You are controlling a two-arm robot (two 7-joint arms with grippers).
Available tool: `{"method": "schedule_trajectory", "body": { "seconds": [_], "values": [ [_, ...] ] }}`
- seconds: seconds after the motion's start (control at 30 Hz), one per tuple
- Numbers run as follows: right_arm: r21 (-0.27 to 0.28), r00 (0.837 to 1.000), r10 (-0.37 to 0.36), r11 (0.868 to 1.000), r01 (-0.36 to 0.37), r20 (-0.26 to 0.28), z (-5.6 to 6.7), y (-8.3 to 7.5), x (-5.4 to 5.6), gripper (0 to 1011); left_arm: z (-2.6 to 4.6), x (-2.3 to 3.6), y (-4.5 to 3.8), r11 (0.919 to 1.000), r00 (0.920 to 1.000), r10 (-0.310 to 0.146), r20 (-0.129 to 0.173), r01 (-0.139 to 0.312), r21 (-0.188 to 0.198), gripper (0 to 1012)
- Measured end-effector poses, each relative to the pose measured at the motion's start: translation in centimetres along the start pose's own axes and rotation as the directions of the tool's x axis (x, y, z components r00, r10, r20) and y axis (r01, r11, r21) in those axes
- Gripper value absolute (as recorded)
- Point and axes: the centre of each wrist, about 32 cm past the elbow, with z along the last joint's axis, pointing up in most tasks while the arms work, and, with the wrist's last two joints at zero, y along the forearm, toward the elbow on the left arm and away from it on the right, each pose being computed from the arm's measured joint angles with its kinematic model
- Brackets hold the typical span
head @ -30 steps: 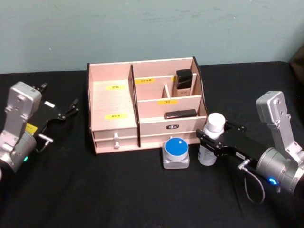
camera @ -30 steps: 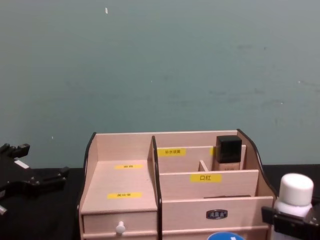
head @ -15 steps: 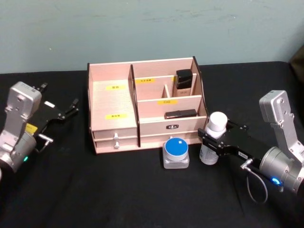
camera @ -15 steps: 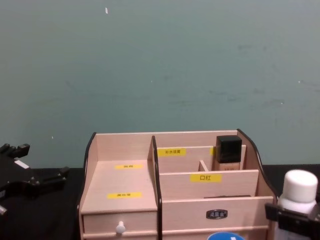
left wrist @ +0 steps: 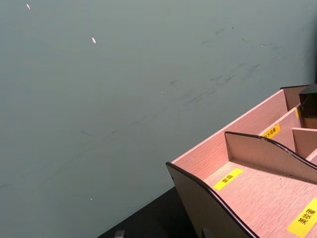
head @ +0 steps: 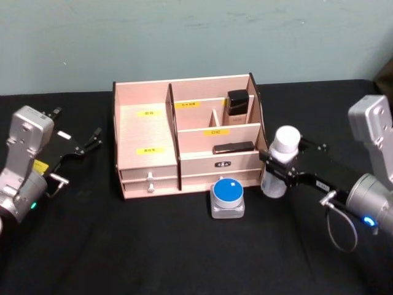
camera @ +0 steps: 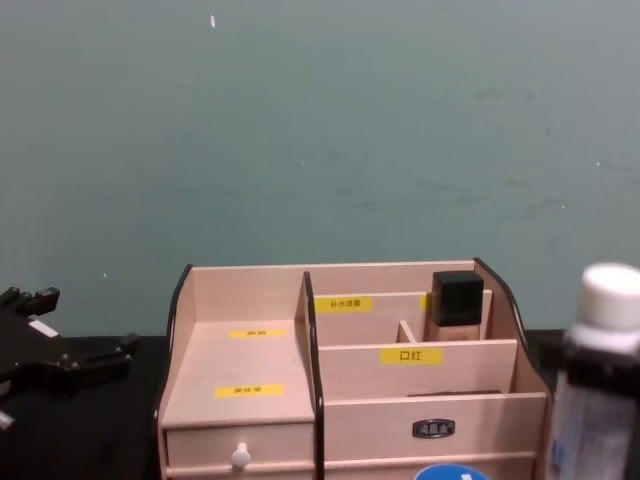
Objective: Pick up the facial cleanser and watermelon frost from the table and place them into the tiered storage box.
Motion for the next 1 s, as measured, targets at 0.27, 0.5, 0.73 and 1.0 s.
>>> {"method": "schedule_trajectory", "body": {
  "seconds": [0.27,0.5,0.73,1.0],
  "values": [
    [0.071,1.0,0.024,0.997,-0.025,0.007,2.8,0.5,0.2,593,0.0,0.0,0.0,1.0,1.0,0.0,0.0,0.0,0.0,1010],
    [0.109,0.998,0.065,0.992,-0.067,0.026,4.6,2.5,0.7,593,0.0,0.0,0.0,1.0,1.0,0.0,0.0,0.0,0.0,1010],
    [0.121,0.996,0.087,0.989,-0.09,0.034,5.5,5.3,1.4,593,0.0,0.0,0.0,1.0,1.0,0.0,0.0,0.0,0.0,1009],
    [0.129,0.993,0.112,0.985,-0.116,0.037,5.7,8.1,1.9,593,0.0,0.0,0.0,1.0,1.0,0.0,0.0,0.0,0.0,1010]
  ]
}}
